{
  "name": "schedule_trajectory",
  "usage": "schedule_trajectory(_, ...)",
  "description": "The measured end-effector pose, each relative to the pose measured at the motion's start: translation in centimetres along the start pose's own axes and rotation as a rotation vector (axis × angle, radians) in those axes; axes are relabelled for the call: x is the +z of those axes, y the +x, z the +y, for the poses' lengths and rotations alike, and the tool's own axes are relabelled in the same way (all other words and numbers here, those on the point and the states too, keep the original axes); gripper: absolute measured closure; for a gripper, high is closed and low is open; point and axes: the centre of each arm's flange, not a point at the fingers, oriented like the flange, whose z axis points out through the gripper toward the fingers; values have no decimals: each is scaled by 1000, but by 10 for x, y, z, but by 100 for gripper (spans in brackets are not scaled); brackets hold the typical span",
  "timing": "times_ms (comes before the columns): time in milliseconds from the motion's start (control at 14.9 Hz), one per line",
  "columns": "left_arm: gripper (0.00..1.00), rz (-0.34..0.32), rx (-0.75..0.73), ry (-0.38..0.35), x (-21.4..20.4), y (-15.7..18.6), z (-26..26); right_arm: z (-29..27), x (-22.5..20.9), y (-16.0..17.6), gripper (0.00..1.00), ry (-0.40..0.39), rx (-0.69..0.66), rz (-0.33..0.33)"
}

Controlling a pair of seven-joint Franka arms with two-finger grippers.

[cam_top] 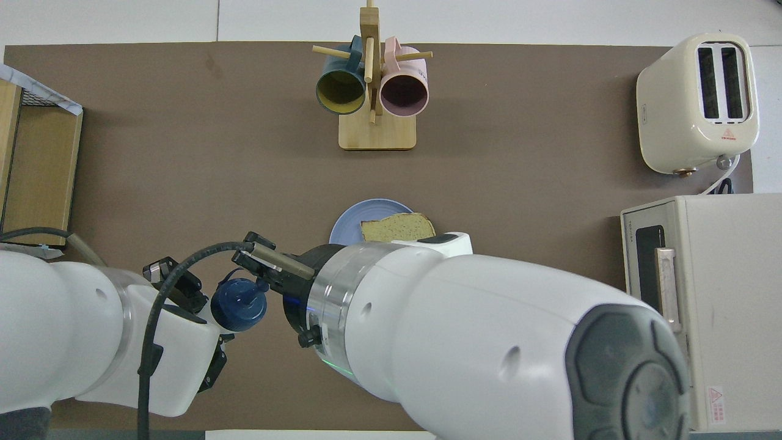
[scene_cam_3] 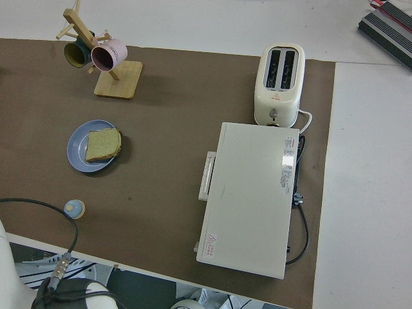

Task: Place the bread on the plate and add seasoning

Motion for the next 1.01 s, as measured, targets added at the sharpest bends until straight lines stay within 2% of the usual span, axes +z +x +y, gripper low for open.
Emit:
schedule_trajectory(336, 65, -8, 4, -5, 4, 1, 2, 0, 2, -9, 94, -26, -253, 42)
schedule_trajectory(471, 65, -13, 5, -9, 5, 1, 2, 0, 2, -15, 94, -40, -307, 63)
schedule_trajectory(807, 65, -15, 6, -10, 6, 2, 3, 0, 2, -16, 94, -44, -350, 67)
schedule_trajectory(1009, 65, -12, 5, -8, 5, 2, 2, -1, 2, -14, 94, -35, -251, 69)
